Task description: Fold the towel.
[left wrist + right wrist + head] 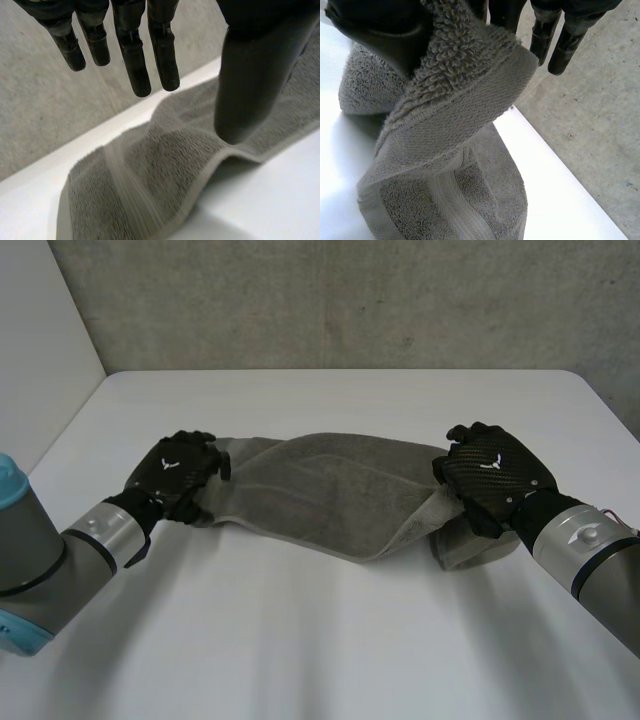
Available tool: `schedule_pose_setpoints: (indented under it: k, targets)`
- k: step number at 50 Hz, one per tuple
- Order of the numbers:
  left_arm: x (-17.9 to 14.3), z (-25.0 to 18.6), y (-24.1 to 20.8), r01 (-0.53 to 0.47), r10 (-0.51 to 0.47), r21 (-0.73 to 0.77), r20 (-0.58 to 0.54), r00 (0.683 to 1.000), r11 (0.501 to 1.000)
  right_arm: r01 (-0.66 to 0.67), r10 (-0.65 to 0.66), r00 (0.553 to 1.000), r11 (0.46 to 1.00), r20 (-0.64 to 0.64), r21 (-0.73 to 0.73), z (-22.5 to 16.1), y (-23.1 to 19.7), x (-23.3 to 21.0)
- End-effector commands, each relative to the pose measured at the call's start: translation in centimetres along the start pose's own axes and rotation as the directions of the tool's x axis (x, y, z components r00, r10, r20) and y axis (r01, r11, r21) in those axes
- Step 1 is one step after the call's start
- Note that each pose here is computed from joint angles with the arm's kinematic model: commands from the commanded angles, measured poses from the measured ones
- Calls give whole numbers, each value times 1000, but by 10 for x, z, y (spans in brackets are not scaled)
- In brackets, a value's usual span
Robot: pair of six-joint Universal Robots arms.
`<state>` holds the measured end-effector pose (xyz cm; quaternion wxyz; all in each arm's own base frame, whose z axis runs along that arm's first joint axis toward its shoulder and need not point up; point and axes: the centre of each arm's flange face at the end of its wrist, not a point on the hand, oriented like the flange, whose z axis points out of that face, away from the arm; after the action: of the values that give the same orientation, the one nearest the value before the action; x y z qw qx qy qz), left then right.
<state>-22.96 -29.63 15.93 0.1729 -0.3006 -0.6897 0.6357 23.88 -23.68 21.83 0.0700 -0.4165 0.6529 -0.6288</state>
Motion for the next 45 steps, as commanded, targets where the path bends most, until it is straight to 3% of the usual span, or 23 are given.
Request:
schedule_pose_setpoints:
  k: [1, 7, 22, 45]
  targets:
    - [0, 5, 2, 12, -12, 49, 8, 1000, 999, -1, 1, 1000, 1000, 2, -3, 0, 1, -1]
    - [4, 11, 28, 34, -33, -13, 21, 999, 999, -2, 2, 1000, 1000, 4, -2, 0, 1, -1]
    - [20, 22, 40, 33, -33, -31, -10, 999, 999, -4, 4, 1000, 1000, 4, -7, -1, 2, -2]
    - [10, 49, 47, -50, 47, 57, 54, 997, 997, -6, 6, 1000, 1000, 10, -10, -2, 3, -3]
